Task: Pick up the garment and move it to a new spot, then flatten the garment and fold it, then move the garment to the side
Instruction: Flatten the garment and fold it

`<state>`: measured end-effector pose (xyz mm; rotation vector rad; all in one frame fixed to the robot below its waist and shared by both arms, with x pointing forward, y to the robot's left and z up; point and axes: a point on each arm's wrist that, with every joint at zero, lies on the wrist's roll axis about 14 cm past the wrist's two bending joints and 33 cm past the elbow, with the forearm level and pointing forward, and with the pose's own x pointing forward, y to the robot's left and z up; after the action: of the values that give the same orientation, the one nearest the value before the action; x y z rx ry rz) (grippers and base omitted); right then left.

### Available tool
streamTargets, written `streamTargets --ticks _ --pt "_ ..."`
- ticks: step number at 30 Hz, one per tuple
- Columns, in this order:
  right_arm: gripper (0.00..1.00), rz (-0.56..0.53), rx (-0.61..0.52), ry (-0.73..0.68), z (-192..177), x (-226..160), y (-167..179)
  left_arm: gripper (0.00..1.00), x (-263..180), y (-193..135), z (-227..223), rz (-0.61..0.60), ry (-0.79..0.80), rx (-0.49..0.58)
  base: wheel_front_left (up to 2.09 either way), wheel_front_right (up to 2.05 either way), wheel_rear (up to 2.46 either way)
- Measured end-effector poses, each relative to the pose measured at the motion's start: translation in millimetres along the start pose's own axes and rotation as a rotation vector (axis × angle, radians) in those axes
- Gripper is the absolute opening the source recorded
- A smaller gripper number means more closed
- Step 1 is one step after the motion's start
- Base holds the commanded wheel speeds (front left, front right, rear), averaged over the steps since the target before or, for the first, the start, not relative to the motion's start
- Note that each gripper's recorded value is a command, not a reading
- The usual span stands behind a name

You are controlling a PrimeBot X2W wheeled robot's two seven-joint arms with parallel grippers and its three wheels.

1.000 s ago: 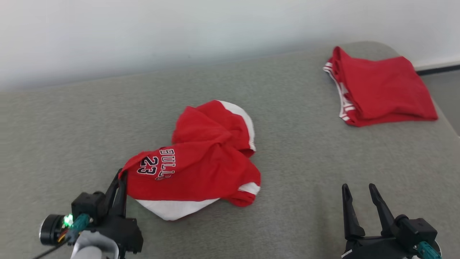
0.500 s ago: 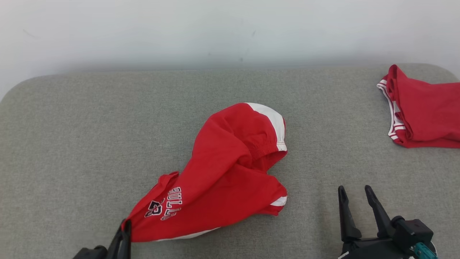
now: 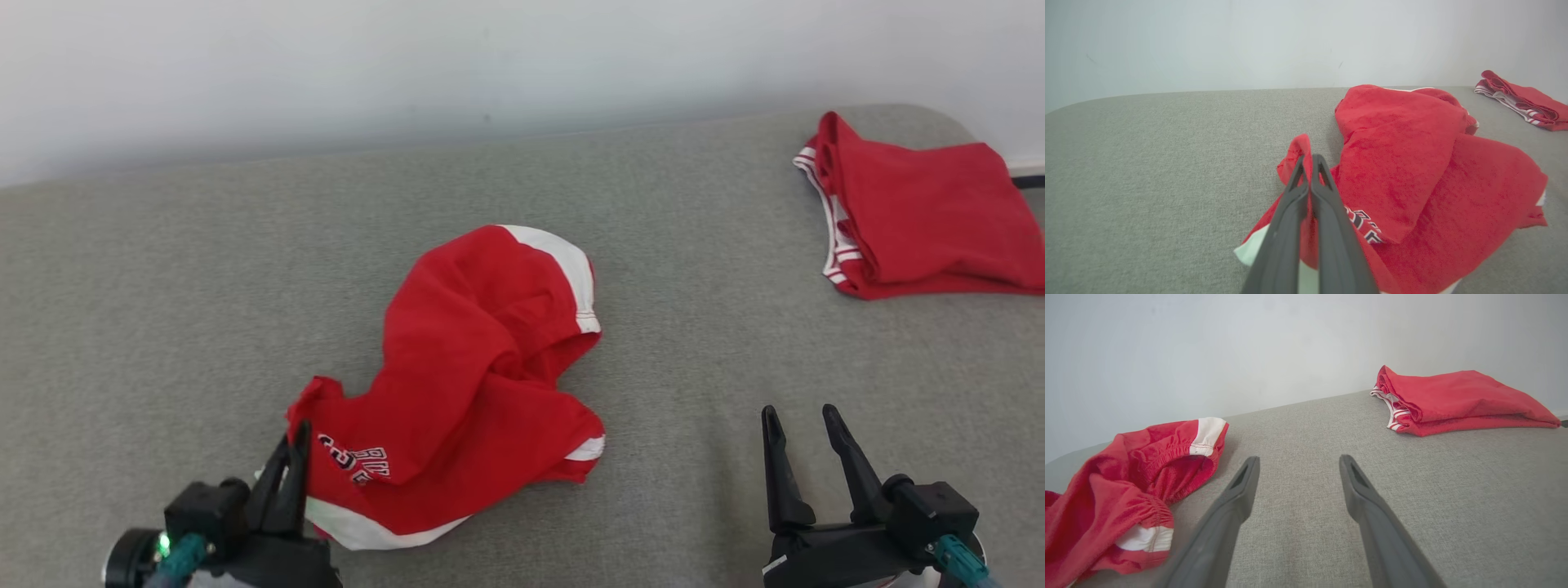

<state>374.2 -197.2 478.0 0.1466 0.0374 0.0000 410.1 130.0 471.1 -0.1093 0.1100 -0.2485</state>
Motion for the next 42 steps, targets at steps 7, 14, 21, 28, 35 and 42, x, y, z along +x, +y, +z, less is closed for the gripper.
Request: streamTargets --ticks 7,14,21,28,35,42 --pt "1.00 -0.075 -0.008 -0.005 1.7 -8.5 -24.1 0.00 41.3 2.4 -5.2 -0.043 0.020 0.047 0.00 0.00 0.00" --pt "1.00 -0.136 -0.016 0.010 -3.0 -18.2 -43.3 1.00 62.8 4.8 -23.4 -0.056 0.068 0.057 0.00 0.00 0.00" --pt "1.00 -0.107 -0.008 0.014 -5.5 -14.6 -34.1 1.00 53.7 0.9 -21.4 -0.055 0.051 0.059 0.00 0.00 0.00" --pt "1.00 -0.046 0.009 0.013 -6.7 -10.3 -14.0 1.00 21.5 20.0 4.3 0.010 -0.032 0.089 0.00 0.00 0.00" --pt "1.00 -0.011 0.016 -0.003 -1.9 -7.3 -2.6 1.00 -5.3 36.8 7.9 0.056 -0.012 0.113 0.00 0.00 0.00" --pt "1.00 -0.032 0.013 0.008 -5.0 -8.9 -9.5 1.00 0.8 18.7 -16.1 -0.008 0.083 0.095 0.00 0.00 0.00"
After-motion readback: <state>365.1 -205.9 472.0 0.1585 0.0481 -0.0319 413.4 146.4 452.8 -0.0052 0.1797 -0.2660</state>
